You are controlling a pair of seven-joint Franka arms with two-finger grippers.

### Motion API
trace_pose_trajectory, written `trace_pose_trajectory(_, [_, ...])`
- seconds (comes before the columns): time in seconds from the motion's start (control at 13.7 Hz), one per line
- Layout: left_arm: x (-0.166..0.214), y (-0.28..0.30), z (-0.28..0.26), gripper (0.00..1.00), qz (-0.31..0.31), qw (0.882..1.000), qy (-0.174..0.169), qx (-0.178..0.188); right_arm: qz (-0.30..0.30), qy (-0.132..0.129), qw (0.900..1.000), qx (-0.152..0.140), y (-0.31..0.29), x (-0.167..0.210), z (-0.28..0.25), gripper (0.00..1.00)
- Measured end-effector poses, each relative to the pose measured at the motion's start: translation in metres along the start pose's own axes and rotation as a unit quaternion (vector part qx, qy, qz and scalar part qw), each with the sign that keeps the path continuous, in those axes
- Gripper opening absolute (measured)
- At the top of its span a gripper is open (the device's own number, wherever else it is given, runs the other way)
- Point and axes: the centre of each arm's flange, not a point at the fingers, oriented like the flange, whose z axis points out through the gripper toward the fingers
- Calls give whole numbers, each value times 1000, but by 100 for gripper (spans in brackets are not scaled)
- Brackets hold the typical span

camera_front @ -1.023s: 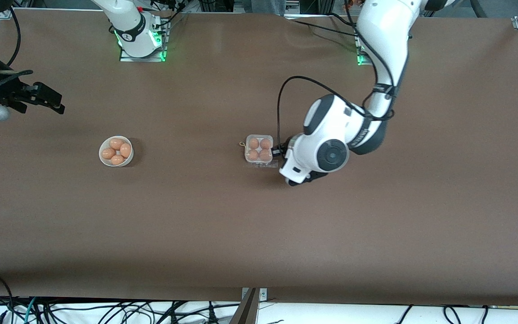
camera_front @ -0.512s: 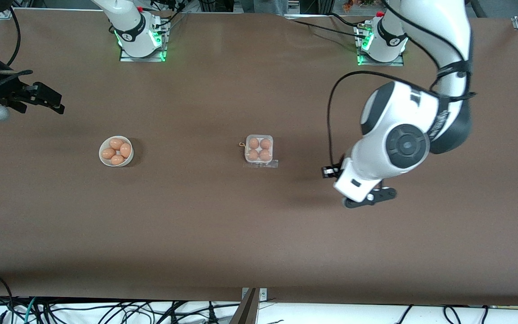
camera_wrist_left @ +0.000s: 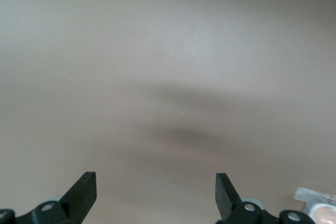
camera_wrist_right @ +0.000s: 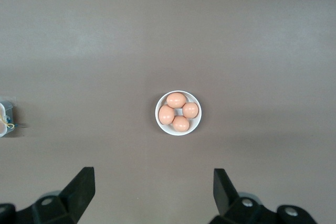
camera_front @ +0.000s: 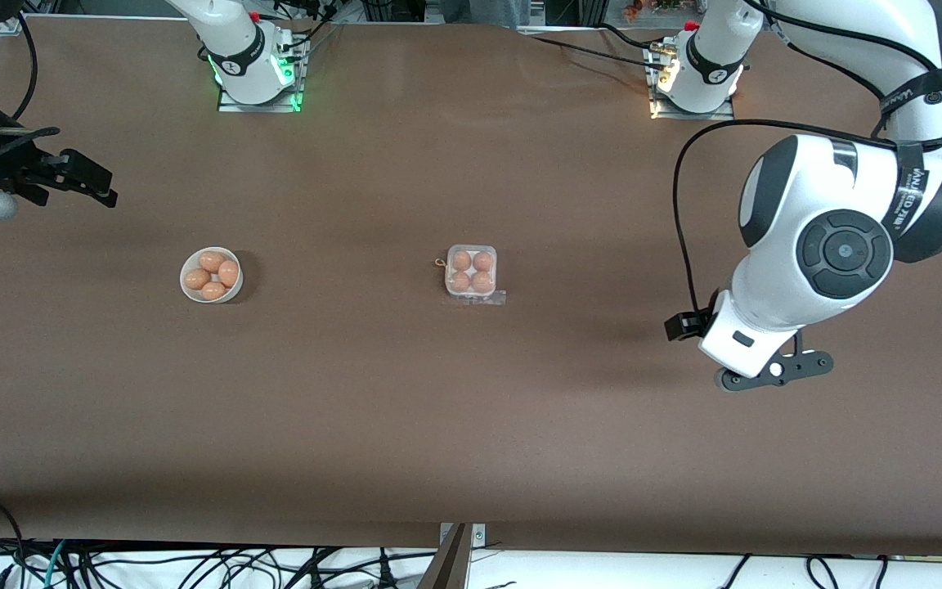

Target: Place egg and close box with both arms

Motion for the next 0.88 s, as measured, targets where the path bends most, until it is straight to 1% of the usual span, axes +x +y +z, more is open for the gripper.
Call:
trace_pose_trajectory(0.15, [9,-34,-14,100,14,1000,7,-7,0,0,1000,0,0,0,0,100])
trace_pose_trajectory(0.29, [14,-79,-36,100,24,999,17,-18,0,0,1000,0,0,0,0,100])
trace_pose_trajectory(0.58, [10,-159,-64,100,50,997,20,-47,0,0,1000,0,0,0,0,100])
trace_pose_trajectory(0.73, [1,-181,-69,100,48,997,16,-58,0,0,1000,0,0,0,0,100])
trace_pose_trajectory(0.88, [-9,-189,-64,100,48,997,20,-64,0,0,1000,0,0,0,0,100])
